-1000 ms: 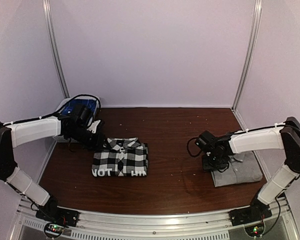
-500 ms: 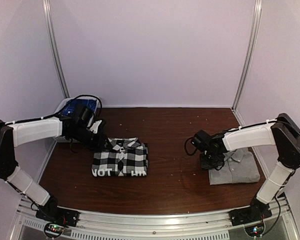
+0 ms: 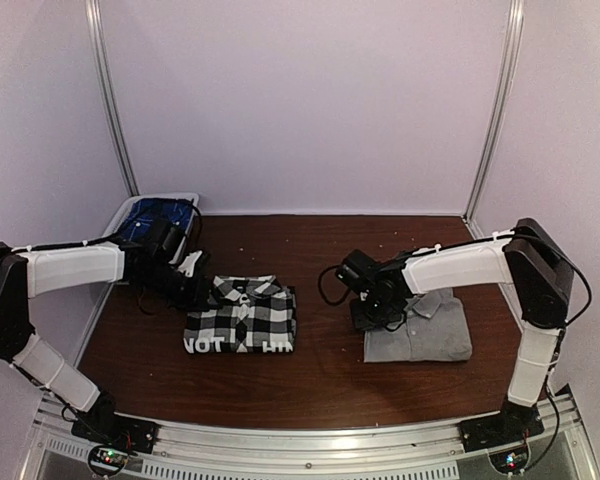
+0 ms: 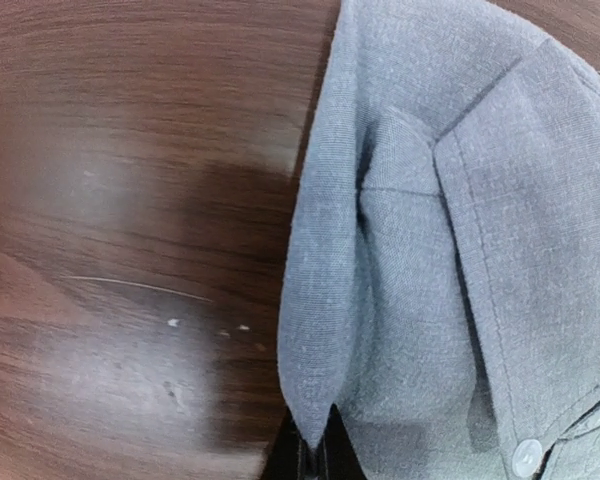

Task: Fold and stack the long sleeve shirts
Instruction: Move the square-folded shirt to the center of the board.

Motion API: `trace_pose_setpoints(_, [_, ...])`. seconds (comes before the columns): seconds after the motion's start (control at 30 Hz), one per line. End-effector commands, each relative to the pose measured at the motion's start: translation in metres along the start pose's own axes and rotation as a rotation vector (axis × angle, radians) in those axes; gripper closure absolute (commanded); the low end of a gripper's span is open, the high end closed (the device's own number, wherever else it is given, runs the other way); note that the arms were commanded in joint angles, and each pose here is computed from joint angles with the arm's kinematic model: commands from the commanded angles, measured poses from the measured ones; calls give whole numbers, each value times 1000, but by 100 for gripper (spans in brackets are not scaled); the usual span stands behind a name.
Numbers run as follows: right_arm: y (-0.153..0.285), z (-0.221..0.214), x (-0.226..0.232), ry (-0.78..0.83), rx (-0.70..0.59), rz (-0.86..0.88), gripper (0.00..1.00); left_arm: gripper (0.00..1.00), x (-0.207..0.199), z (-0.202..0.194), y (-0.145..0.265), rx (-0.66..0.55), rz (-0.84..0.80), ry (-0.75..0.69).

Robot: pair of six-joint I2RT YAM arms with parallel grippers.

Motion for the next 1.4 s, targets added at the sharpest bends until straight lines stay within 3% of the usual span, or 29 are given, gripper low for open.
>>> trace_pose_setpoints(0.0, [6, 21, 35, 17, -45, 103, 100, 57, -6, 1, 7, -41, -31, -10])
trace_pose_setpoints(0.37, [8, 42, 89, 98, -66, 186, 100, 57, -3, -4, 9, -47, -27, -5])
trace_pose_setpoints(0.93, [21, 50, 132, 119, -95, 327, 100, 58, -1, -4, 9, -52, -18, 3])
trace_pose_setpoints(1.03, [26, 52, 130, 112, -109, 327, 92, 57, -1, -4, 9, -55, -14, 6])
trace_pose_setpoints(1.23, [50, 62, 129, 79, -171, 379, 59, 60, 6, 1, 14, -99, 43, 22])
trace_pose_setpoints(1.37, [66, 66, 136, 51, -216, 481, 47, 60, 17, 8, 22, -169, 120, 48])
Point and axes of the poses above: each gripper's point midway between its finger pads, its own y axis back along the fingers, its own x axis along the line the jaws close on, z = x × y, the point moved 4 cm from there along y, back along the fingers, and after that the axes turned 10 degrees about y, right-handed, at the moved point
